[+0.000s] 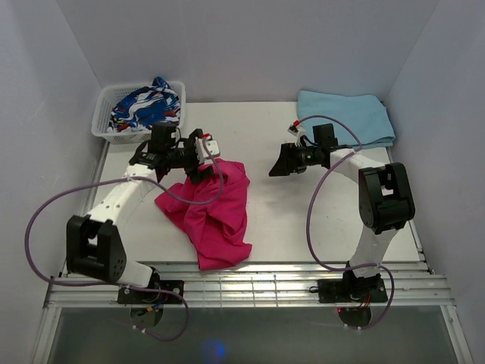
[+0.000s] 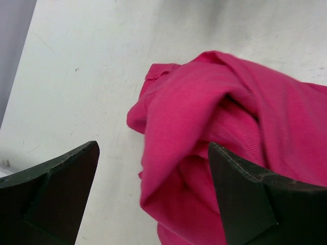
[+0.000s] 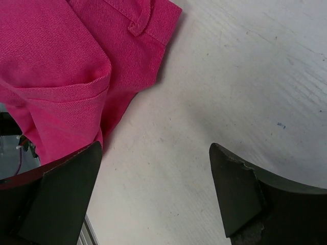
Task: Fold and stack the trousers
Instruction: Flatten the trousers out
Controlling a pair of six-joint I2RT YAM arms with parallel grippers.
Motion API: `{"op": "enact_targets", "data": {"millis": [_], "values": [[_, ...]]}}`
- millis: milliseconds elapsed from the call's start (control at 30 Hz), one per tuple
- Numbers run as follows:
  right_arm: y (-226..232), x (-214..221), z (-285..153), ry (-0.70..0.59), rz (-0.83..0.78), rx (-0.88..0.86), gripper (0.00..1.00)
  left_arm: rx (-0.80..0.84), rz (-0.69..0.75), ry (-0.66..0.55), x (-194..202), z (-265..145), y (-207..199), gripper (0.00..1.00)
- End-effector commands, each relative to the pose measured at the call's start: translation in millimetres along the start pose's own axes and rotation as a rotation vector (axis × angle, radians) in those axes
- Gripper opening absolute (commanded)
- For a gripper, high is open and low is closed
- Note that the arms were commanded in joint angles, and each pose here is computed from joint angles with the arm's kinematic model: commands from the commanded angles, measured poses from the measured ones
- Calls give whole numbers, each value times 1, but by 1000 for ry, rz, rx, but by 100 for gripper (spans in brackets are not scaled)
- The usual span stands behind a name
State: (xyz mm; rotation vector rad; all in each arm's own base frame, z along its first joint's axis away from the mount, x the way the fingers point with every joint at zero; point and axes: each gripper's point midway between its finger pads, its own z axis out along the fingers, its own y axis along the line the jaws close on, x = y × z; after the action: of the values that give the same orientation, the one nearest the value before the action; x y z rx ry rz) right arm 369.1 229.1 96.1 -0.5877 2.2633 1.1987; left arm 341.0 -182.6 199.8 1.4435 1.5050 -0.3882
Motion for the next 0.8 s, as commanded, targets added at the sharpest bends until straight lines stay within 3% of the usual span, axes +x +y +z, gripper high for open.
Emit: {"op": "enact_targets", "data": {"millis": [0,100,267,367,400,433,467,500,567,600,767], "values": [[2,-12,-5,-20,-39,22,91,-21,-57,134,28,20,26,98],[1,-10,-11,-9,-67,52,90,76,-31,185,40,40,26,96],[2,-8,-19,6,-100,75,90,232,52,78,13,47,11,90],[2,-11,-24,-4,-102,82,90,237,88,130,22,60,15,72],[2,-11,-25,-4,-100,85,90,235,92,132,21,64,17,60],[0,-14,-28,-13,-96,93,90,240,78,138,26,71,20,55],[-1,-16,-30,-21,-94,97,90,214,81,125,13,75,32,49],[-2,-18,-32,-27,-87,99,90,205,76,114,6,79,38,30],[-7,-23,-40,-48,-72,107,90,150,64,48,-29,87,61,4],[-9,-25,-43,-56,-66,108,90,131,64,18,-44,89,68,0],[-19,-33,-62,-92,-31,112,90,38,155,-116,-125,91,99,0]]}}
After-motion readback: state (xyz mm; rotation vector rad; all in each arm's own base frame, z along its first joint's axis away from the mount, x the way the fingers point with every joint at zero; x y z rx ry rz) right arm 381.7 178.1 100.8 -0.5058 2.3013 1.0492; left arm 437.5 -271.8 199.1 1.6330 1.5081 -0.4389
